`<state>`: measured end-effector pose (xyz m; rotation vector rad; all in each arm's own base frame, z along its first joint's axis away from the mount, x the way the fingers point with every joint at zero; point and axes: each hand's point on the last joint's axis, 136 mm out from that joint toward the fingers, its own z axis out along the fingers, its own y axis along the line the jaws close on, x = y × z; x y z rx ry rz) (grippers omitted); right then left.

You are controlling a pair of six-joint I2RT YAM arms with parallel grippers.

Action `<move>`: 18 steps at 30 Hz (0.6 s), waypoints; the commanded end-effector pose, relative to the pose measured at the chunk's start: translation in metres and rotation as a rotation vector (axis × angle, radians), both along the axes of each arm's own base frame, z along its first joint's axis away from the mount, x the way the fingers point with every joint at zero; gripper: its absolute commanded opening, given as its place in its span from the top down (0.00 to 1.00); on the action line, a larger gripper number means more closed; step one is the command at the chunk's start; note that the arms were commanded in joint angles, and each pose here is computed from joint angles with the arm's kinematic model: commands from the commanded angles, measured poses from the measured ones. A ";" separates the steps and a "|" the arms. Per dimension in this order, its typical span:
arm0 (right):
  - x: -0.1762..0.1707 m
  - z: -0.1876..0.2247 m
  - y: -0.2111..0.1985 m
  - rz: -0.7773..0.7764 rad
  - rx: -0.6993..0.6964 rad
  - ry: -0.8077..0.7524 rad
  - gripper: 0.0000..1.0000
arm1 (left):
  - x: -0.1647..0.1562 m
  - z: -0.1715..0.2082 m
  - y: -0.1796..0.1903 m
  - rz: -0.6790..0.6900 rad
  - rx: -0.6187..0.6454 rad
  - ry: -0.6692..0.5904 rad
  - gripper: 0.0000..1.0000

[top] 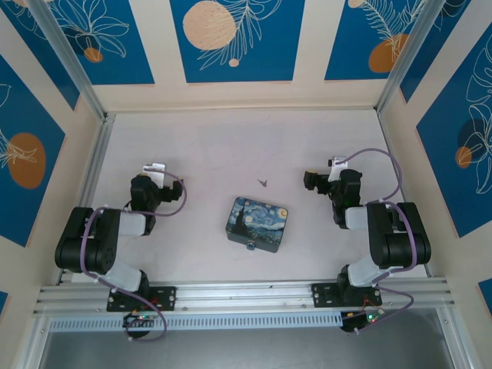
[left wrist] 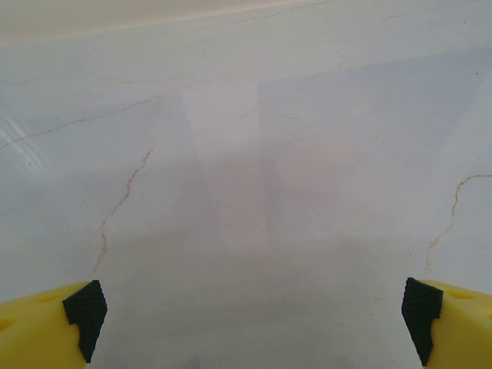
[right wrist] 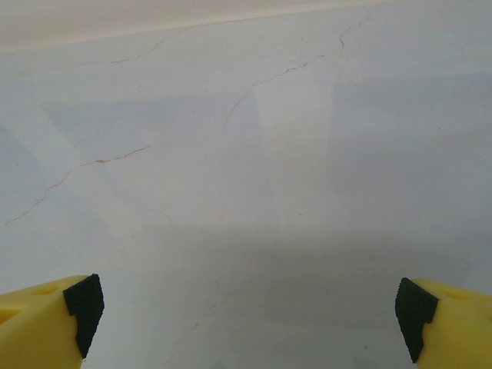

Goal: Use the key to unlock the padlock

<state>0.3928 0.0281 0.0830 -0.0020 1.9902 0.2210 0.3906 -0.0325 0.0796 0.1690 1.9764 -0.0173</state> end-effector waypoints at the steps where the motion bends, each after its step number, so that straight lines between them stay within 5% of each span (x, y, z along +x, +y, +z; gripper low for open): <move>1: 0.003 0.014 0.000 0.016 -0.018 -0.049 0.01 | 0.005 0.008 0.005 0.020 -0.011 -0.020 0.00; 6: -0.008 0.062 -0.001 -0.052 -0.057 -0.075 0.01 | 0.007 0.029 0.004 0.011 -0.004 0.022 0.01; 12: -0.036 0.093 -0.012 -0.215 0.324 0.145 0.01 | -0.003 0.071 0.002 0.034 -0.068 0.100 0.00; 15: -0.055 0.097 0.006 -0.117 0.519 0.232 0.01 | -0.016 0.086 0.000 0.080 -0.168 0.168 0.00; 18: -0.084 0.090 0.036 -0.003 0.560 0.344 0.01 | -0.030 0.102 -0.013 0.093 -0.354 0.212 0.00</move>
